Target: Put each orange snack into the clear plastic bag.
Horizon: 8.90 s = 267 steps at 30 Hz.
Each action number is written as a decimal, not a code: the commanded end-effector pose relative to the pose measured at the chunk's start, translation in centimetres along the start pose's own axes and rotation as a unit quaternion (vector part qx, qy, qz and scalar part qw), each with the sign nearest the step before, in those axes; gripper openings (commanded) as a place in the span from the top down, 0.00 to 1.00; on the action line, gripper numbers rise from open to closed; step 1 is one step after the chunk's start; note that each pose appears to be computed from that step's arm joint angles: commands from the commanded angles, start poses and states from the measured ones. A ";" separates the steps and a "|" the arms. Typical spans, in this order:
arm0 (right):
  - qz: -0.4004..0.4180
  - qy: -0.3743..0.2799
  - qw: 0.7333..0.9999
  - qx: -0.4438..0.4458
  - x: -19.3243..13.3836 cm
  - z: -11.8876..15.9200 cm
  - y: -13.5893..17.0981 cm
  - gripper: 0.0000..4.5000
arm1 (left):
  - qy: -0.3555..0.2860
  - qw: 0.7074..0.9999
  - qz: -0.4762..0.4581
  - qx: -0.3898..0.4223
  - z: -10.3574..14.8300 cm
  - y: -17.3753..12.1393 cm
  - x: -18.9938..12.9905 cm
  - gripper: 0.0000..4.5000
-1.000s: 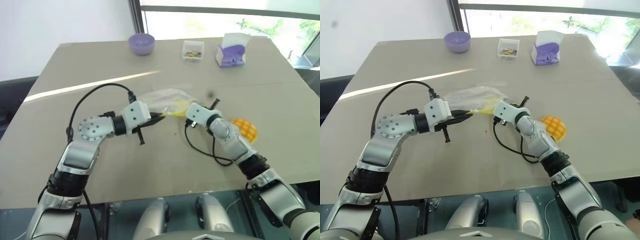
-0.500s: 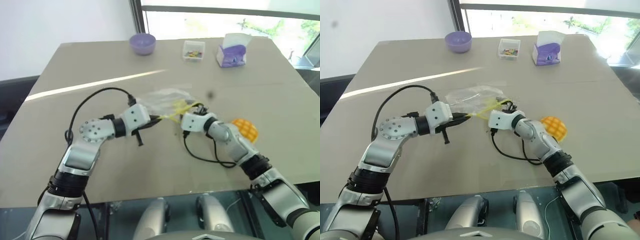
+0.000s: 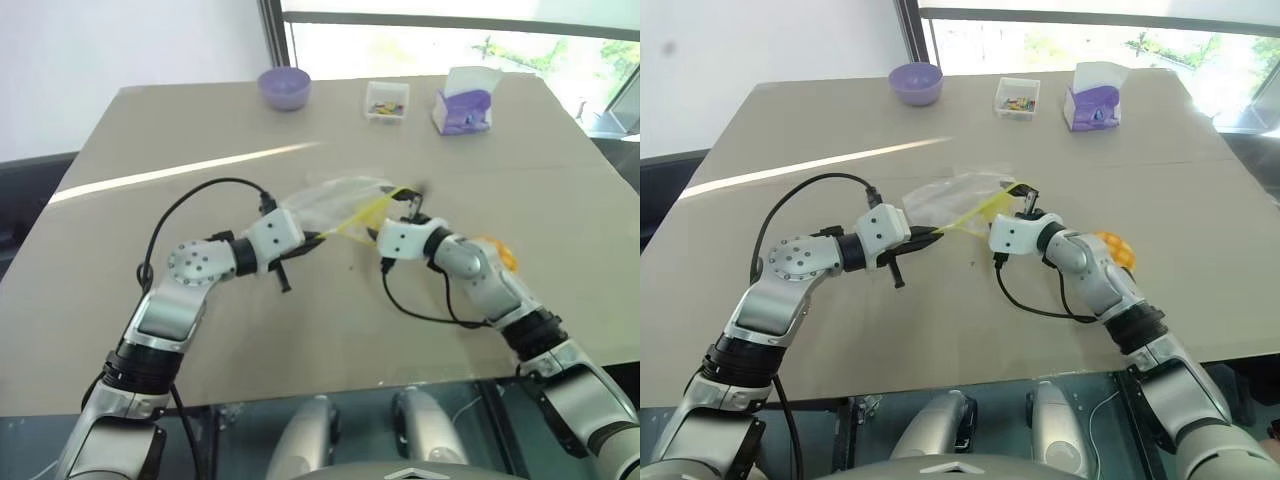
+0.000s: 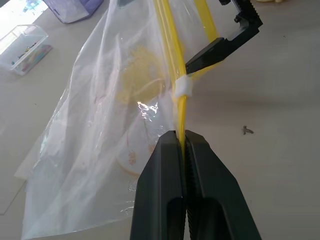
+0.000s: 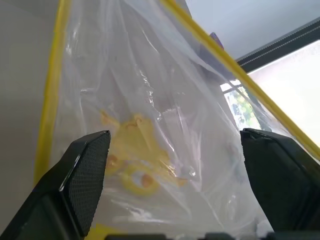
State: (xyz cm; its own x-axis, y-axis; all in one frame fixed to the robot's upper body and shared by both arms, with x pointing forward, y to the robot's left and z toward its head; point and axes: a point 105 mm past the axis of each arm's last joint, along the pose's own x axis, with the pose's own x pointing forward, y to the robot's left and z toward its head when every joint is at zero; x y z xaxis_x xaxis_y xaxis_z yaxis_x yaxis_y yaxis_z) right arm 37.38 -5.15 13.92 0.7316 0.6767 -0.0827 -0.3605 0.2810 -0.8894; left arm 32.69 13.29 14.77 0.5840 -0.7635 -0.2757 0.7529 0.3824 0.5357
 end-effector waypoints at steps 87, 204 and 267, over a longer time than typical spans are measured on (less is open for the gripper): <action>0.070 -0.016 0.951 0.300 -4.6 2.5 -1.9 0.83 | -0.042 0.998 -0.040 0.037 2.3 -0.4 0.8 1.00; -0.024 0.160 0.987 0.000 -13.3 -5.4 -3.2 0.99 | -0.127 0.990 0.015 0.065 3.8 1.7 2.4 1.00; 0.115 -0.038 0.991 0.055 -4.0 6.7 -0.6 0.90 | -0.094 0.993 -0.031 0.058 4.0 -0.5 2.7 1.00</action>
State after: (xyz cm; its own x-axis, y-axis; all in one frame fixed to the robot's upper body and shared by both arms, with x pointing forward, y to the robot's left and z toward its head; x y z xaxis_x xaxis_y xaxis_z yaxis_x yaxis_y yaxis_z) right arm 30.70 -3.35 16.72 0.5577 0.7836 -0.2739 -0.6022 0.1549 -0.7831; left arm 32.86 9.24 15.10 0.4642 -0.8601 -0.2115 0.7750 0.2789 0.5670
